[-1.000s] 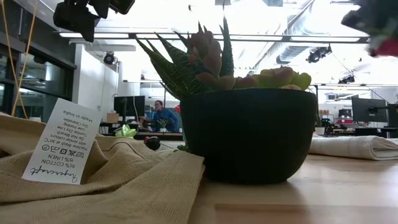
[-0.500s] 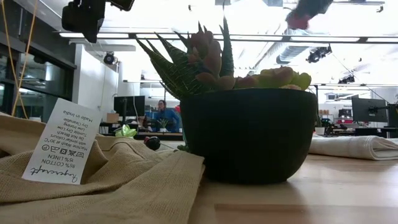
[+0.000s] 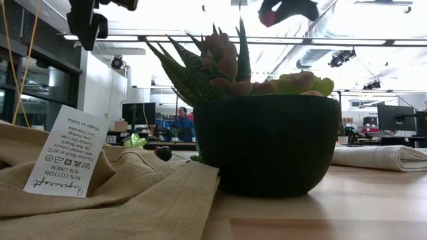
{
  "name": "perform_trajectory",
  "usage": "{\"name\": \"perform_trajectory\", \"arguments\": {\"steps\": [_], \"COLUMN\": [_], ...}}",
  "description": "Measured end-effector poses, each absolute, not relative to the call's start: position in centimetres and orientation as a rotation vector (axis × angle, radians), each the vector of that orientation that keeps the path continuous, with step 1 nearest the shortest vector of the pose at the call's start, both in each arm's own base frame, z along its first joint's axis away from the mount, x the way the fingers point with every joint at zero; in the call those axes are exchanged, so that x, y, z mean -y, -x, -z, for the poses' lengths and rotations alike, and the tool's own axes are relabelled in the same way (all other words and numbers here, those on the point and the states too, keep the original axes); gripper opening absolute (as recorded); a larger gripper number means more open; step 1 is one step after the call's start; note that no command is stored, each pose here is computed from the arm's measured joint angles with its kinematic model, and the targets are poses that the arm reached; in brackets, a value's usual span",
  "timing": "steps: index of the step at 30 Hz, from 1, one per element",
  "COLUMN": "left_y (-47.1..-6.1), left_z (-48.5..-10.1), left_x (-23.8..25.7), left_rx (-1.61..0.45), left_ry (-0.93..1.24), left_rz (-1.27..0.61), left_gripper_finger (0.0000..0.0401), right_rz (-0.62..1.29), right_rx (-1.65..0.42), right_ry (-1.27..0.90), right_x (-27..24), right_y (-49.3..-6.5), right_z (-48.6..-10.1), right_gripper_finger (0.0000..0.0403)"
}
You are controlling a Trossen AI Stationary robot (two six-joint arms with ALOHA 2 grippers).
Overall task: Pick and placing Produce into tupperware
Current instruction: Put the red strawberry into the green basket
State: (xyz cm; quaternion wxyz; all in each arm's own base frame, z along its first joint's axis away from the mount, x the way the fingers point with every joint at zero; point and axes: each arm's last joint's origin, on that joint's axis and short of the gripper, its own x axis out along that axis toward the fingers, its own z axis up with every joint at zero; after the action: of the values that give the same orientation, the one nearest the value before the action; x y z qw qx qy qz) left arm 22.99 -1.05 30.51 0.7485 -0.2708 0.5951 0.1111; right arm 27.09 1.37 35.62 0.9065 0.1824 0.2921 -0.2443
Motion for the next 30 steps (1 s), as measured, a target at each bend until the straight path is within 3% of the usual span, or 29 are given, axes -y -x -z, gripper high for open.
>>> {"name": "perform_trajectory", "arguments": {"steps": [14,20,30], "left_y": [-24.3,-24.9,-24.6], "left_z": [-31.0,-31.6,-36.7], "left_x": [1.0,0.6,-2.5], "left_rx": [-1.163,-1.053,-0.834], "left_ry": [0.469,0.437,0.464], "left_rz": [-0.134,-0.251,-0.411], "left_gripper_finger": [0.0248,0.0248,0.0248], "right_rz": [0.558,0.524,0.493], "right_rx": [-0.445,-0.523,-0.607], "right_ry": [-0.491,-0.495,-0.5], "right_x": [5.7,9.0,12.5], "right_y": [-29.6,-31.0,-32.1], "right_z": [-35.7,-33.5,-30.8], "right_gripper_finger": [0.0145,0.0145,0.0145]}}
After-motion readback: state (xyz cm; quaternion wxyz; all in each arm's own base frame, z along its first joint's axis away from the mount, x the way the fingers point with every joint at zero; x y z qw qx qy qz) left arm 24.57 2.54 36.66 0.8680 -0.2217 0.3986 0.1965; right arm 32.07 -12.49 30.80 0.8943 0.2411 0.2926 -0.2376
